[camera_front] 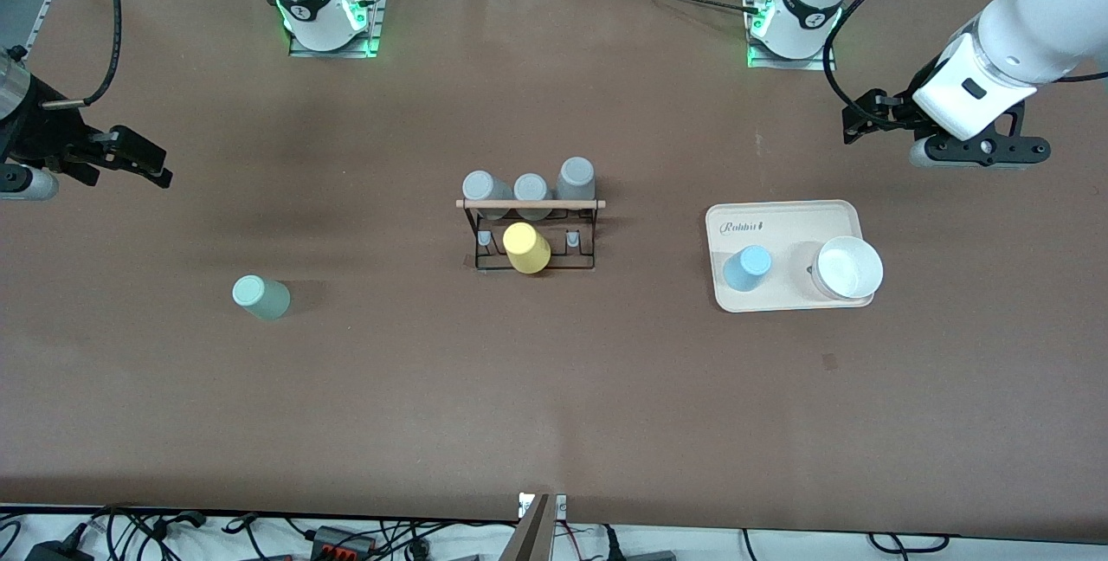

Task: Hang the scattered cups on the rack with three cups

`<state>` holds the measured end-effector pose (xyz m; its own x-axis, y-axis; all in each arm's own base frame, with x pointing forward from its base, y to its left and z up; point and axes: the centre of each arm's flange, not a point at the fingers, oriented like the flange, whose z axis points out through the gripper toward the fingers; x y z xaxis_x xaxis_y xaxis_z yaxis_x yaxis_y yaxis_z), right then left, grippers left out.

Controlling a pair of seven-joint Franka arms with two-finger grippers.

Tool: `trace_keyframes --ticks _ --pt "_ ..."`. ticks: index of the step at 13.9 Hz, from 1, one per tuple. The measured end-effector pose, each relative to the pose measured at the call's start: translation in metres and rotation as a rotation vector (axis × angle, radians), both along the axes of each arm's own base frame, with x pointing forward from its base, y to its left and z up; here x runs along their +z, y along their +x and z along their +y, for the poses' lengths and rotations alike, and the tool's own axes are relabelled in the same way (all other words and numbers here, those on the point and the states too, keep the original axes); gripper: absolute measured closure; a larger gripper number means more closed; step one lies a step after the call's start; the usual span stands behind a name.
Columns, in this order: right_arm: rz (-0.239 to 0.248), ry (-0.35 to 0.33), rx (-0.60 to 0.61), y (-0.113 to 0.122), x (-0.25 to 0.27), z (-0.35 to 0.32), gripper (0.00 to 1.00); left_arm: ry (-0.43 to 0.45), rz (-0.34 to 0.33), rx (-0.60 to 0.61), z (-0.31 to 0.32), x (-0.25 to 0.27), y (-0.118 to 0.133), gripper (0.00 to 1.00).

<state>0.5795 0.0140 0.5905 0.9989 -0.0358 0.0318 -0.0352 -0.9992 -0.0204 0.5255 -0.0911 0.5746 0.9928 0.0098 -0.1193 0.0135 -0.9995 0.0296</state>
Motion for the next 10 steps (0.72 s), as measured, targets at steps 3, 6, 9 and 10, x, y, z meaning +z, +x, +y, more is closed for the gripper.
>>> trace_keyframes --ticks 3,6,9,10 --pt "-0.002 -0.007 -0.001 0.003 0.0 -0.002 0.0 -0.001 0.0 -0.004 0.001 0.0 0.0 0.0" --pt "-0.022 -0.009 -0.002 0.003 0.011 -0.002 0.0 -0.002 0.0 -0.008 0.002 0.0 0.0 0.0" --pt "-0.014 -0.016 -0.001 0.002 0.011 -0.003 0.0 -0.002 0.002 -0.009 0.003 -0.001 0.001 0.0" --pt "-0.009 -0.031 0.001 0.002 0.011 -0.004 0.0 -0.003 0.003 -0.008 0.003 -0.002 0.004 0.0"
